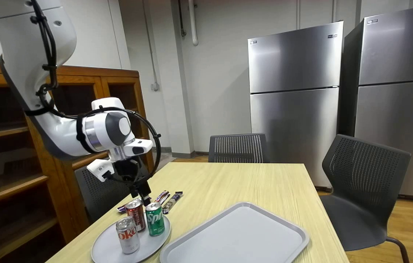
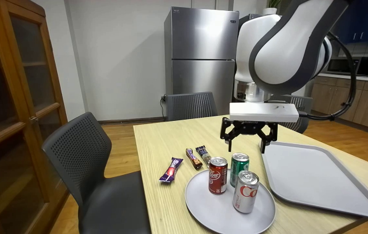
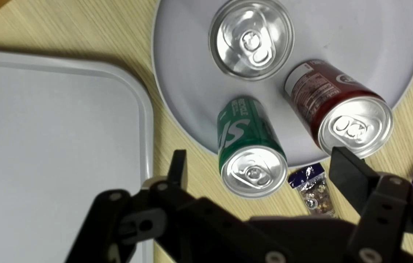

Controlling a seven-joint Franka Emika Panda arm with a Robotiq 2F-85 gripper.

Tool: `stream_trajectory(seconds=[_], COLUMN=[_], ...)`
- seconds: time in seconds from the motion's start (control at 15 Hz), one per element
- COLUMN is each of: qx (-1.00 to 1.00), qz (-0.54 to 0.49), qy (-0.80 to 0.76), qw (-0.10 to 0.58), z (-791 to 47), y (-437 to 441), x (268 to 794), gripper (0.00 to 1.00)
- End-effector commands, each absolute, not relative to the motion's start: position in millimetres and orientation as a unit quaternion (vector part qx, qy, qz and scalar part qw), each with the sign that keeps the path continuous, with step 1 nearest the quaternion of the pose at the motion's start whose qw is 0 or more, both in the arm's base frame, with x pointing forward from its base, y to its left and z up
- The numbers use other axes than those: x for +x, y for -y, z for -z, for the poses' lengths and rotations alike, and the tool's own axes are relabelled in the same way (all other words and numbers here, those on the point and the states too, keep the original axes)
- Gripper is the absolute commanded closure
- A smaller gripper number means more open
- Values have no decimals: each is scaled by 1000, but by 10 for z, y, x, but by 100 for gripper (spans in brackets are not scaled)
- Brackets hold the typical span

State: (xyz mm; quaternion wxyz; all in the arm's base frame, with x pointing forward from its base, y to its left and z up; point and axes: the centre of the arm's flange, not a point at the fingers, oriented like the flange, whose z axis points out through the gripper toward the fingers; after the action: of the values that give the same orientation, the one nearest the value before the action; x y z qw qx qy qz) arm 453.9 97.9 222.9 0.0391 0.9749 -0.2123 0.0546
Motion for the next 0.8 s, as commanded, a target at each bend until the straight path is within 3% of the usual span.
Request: stream_trajectory(seconds=[0.0, 0.73], qx=[972, 966], qz=[-78, -92], qy=[217, 241], qw=[38, 37], z=[-2441, -2562], y=[-777, -360], x=[4509, 4698], gripper=[0, 0])
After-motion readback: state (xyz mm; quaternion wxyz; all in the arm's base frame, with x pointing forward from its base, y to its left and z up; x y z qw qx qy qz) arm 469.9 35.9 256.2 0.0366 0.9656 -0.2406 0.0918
